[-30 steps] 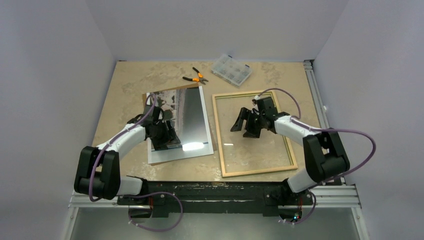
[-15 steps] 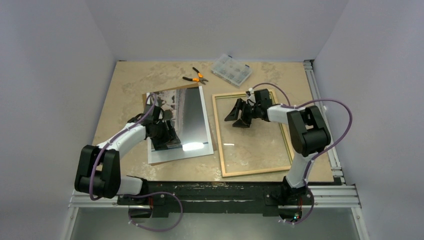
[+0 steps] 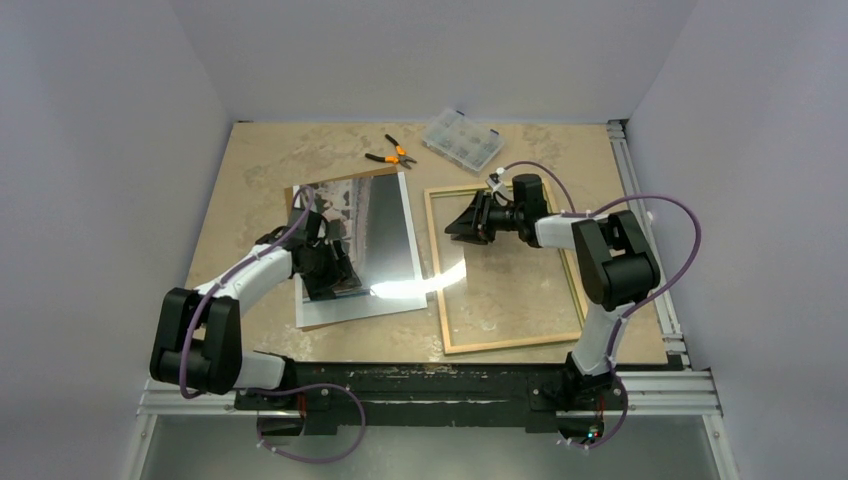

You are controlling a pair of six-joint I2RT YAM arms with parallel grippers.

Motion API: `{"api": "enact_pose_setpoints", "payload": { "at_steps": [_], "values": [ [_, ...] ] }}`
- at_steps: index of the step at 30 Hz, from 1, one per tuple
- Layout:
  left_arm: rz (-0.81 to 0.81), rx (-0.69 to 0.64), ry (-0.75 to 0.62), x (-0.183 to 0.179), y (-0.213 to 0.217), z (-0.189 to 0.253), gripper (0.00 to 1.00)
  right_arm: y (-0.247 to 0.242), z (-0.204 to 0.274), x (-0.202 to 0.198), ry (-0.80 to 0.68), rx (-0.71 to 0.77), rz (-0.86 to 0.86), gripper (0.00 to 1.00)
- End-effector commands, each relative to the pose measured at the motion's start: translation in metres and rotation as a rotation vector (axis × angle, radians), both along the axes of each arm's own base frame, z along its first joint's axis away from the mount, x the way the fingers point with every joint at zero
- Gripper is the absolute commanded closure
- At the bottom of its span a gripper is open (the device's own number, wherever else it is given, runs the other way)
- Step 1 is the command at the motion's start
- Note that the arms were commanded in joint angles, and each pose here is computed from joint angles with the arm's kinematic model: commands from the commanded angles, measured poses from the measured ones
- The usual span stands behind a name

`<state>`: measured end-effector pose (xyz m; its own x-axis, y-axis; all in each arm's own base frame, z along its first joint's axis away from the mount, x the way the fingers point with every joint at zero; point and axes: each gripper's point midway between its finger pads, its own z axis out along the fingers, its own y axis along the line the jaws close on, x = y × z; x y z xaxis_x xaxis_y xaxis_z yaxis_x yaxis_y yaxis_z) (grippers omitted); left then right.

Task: Put the photo into the frame
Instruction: Pick up the photo frame item at the center of the board.

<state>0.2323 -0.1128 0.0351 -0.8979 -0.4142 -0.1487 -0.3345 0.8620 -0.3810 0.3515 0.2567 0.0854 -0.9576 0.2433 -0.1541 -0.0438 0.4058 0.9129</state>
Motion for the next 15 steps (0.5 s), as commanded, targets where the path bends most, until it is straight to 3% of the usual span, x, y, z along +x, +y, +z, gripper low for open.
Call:
{"api": "enact_pose_setpoints", "payload": {
  "at_steps": [1,4,12,14,15],
  "values": [
    [-0.022,-0.008,0.007,0.002,-0.004,0.000,0.34,0.013,0.019,-0.004,-0.036,0.068,0.061,0.66],
    [-0.023,-0.008,0.005,0.002,-0.004,0.001,0.34,0.015,0.011,-0.004,-0.012,0.028,0.061,0.71],
    [-0.026,-0.010,0.005,0.003,-0.005,0.002,0.34,0.017,0.005,0.000,-0.001,-0.019,0.053,0.70],
    [-0.028,-0.008,0.003,0.003,-0.004,0.003,0.34,0.017,0.006,0.001,0.001,-0.020,0.046,0.81],
    [-0.028,-0.007,0.002,0.003,-0.004,0.003,0.34,0.017,0.006,0.001,0.003,-0.018,0.047,0.93]
  ]
}}
